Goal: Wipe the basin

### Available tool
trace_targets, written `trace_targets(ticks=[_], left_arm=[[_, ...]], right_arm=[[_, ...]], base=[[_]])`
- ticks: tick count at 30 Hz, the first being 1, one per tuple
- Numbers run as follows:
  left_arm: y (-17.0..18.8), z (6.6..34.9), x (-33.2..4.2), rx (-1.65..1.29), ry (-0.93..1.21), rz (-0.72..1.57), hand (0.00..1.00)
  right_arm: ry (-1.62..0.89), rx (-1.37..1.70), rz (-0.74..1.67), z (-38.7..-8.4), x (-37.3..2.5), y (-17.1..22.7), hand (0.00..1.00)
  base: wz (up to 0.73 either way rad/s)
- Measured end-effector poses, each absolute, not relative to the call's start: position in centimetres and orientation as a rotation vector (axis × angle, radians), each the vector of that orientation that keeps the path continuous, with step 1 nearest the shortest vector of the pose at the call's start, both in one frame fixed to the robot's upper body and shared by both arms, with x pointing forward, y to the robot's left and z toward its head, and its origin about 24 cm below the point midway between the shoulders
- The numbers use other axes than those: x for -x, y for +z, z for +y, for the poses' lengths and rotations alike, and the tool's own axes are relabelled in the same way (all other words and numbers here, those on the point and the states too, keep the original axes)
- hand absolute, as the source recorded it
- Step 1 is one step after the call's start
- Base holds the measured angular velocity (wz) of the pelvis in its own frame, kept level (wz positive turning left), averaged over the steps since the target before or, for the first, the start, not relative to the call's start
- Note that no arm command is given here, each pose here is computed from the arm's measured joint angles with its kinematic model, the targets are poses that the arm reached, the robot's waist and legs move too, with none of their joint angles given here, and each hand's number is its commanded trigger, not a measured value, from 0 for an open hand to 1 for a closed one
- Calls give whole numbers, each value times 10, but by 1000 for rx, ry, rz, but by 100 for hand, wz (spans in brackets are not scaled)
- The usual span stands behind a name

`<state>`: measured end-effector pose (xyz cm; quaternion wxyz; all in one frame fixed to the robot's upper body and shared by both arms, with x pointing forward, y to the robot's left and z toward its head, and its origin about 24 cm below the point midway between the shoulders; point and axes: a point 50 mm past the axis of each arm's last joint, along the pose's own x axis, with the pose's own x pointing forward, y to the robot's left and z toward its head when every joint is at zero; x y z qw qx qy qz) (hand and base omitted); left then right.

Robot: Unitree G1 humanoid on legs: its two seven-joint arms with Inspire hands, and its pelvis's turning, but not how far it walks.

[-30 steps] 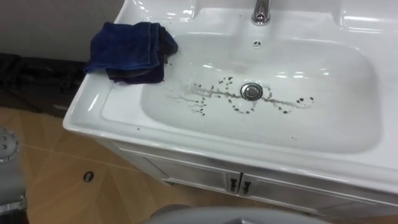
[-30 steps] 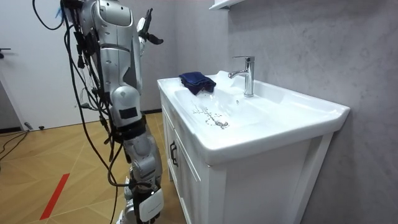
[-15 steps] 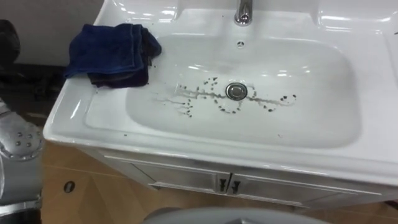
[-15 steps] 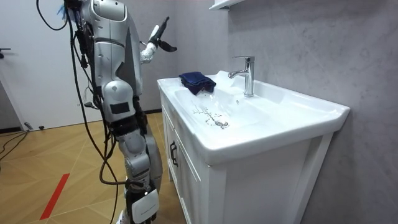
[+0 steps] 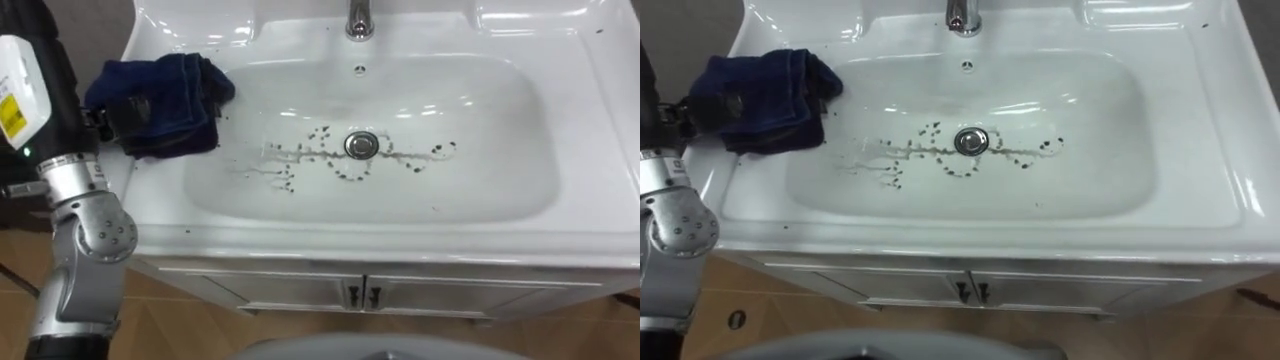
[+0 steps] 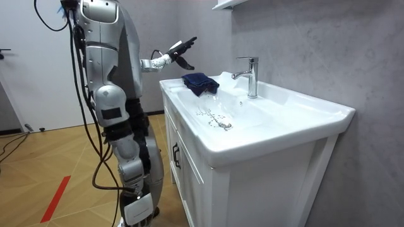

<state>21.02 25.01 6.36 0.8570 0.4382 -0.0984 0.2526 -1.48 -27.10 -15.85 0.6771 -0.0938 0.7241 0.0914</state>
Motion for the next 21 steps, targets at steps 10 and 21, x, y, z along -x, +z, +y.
trace_targets(ticks=[10,21], left_arm=[[58,243,-212,-827,483,-177,0],[49,246,-211,-838,480,-132,0]], right_arm=[[213,223,1608,-271,5,-159,0],[204,222,1603,-270,4,-159,0]], base=[[-2],[-6]])
